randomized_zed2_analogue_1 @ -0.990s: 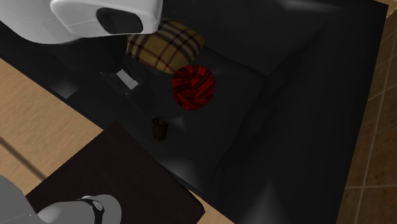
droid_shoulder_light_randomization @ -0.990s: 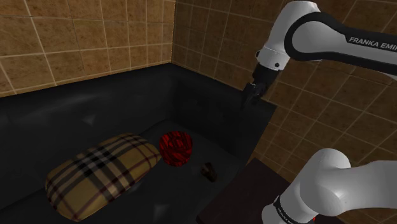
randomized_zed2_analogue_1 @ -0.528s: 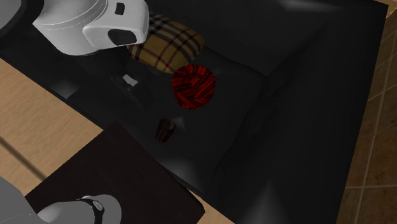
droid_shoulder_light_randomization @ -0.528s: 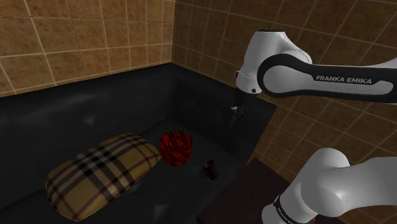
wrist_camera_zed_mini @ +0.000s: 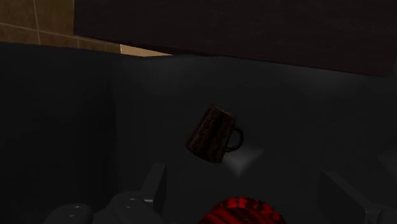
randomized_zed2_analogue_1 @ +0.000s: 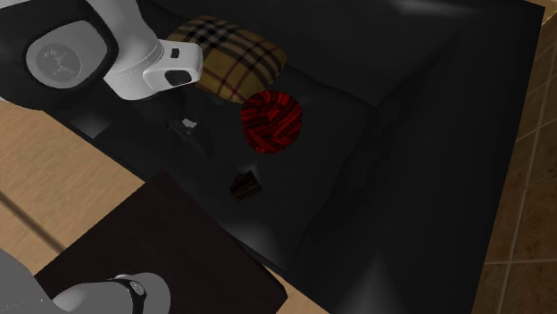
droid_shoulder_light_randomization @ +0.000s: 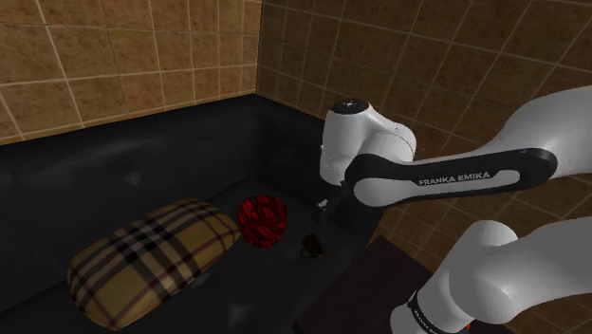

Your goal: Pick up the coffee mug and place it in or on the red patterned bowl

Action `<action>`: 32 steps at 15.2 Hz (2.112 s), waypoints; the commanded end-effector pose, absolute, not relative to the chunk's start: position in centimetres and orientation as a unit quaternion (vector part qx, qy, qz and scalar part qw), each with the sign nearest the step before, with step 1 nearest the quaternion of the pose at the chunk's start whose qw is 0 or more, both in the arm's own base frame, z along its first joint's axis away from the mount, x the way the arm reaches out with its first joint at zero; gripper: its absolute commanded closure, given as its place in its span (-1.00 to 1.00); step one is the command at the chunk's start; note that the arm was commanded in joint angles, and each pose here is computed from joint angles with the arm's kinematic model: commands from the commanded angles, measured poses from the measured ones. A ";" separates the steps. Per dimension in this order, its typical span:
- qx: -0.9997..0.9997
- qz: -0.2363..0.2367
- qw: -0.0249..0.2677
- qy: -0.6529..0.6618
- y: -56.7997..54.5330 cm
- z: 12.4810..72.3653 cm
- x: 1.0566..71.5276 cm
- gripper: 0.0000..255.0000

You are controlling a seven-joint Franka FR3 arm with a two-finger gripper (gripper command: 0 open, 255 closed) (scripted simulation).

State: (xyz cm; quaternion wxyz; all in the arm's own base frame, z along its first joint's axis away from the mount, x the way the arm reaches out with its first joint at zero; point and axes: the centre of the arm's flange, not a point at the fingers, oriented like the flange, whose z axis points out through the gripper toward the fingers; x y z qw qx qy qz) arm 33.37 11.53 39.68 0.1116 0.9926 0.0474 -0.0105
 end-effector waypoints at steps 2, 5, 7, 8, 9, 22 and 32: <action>0.988 -0.017 0.144 0.062 13.8 35.7 33.4 -1.00; 0.981 -0.025 0.176 0.075 15.4 31.5 33.5 -1.00; 0.976 -0.030 0.197 0.084 16.4 28.6 33.5 -1.00; 0.974 -0.032 0.208 0.089 16.8 27.1 33.5 -1.00; 0.971 -0.035 0.219 0.093 17.2 25.7 33.4 -1.00; 0.960 -0.043 0.254 0.108 16.2 17.3 33.1 -1.00; 0.960 -0.043 0.254 0.108 16.2 17.3 33.1 1.00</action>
